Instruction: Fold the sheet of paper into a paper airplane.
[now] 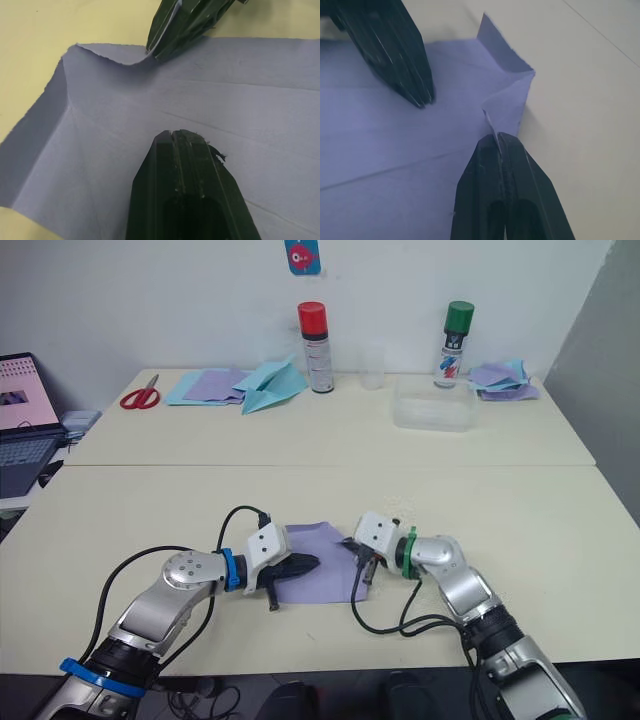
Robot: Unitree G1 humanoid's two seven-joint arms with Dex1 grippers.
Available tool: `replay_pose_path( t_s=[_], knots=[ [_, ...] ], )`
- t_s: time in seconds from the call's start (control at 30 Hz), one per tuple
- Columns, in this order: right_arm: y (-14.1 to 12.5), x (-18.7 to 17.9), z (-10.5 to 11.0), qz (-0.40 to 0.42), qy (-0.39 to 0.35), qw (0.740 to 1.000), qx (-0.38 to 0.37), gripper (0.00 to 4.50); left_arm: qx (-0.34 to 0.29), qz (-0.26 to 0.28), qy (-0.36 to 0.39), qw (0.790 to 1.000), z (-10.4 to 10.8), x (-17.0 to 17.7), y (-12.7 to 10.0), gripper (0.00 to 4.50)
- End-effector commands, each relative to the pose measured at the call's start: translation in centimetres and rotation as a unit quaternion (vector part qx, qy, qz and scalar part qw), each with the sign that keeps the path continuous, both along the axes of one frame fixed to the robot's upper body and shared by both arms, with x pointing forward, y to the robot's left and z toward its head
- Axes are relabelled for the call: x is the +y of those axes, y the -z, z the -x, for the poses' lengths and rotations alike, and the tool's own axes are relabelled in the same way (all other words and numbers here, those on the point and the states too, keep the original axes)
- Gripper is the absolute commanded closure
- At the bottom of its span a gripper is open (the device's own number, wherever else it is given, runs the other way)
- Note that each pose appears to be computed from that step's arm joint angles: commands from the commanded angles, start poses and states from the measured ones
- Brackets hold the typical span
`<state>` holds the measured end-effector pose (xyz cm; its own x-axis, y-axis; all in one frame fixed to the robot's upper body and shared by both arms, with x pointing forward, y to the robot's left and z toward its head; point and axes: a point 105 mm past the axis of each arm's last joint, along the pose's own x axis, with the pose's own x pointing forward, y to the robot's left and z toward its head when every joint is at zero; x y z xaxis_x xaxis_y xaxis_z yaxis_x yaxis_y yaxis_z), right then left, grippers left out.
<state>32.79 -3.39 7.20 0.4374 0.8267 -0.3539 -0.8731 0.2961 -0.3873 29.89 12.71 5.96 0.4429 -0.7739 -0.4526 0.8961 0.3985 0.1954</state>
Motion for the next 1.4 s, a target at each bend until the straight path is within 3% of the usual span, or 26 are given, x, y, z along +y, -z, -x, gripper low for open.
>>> replay_pose_path(
  t_s=[0.03,0.23,0.43,0.57,0.77,0.87,1.37,1.4],
  knots=[
    [-0.1,0.4,-0.3,0.011,-0.004,1.000,-0.015,4.47,0.048,-0.062,-0.055,0.995,0.2,3.0,3.3,4.50],
    [-0.3,0.5,-1.5,0.024,0.017,0.999,-0.020,4.47,0.046,-0.059,-0.057,0.996,0.2,2.9,3.2,4.50],
    [0.3,1.6,-0.1,0.030,-0.034,0.999,0.014,4.47,0.045,-0.057,-0.057,0.996,0.1,3.0,3.1,4.50],
    [0.9,1.4,-0.3,0.048,-0.028,0.998,0.027,4.47,0.041,-0.051,-0.059,0.996,-0.1,3.0,2.7,4.50],
    [1.1,0.8,-0.9,0.067,-0.013,0.997,0.029,4.47,0.024,0.081,-0.069,0.994,-2.4,1.1,-2.9,4.50],
    [1.1,0.7,-1.0,0.071,-0.014,0.997,0.027,4.47,0.023,0.111,-0.086,0.990,-3.9,0.6,-4.2,4.50],
    [0.9,0.8,-0.6,0.069,-0.020,0.997,0.025,4.47,0.022,0.057,-0.034,0.998,-5.9,-4.1,-1.2,4.50],
    [0.9,0.8,-0.4,0.069,-0.025,0.997,0.028,4.30,0.023,0.045,-0.032,0.998,-5.9,-4.1,-0.9,4.50]
  ],
)
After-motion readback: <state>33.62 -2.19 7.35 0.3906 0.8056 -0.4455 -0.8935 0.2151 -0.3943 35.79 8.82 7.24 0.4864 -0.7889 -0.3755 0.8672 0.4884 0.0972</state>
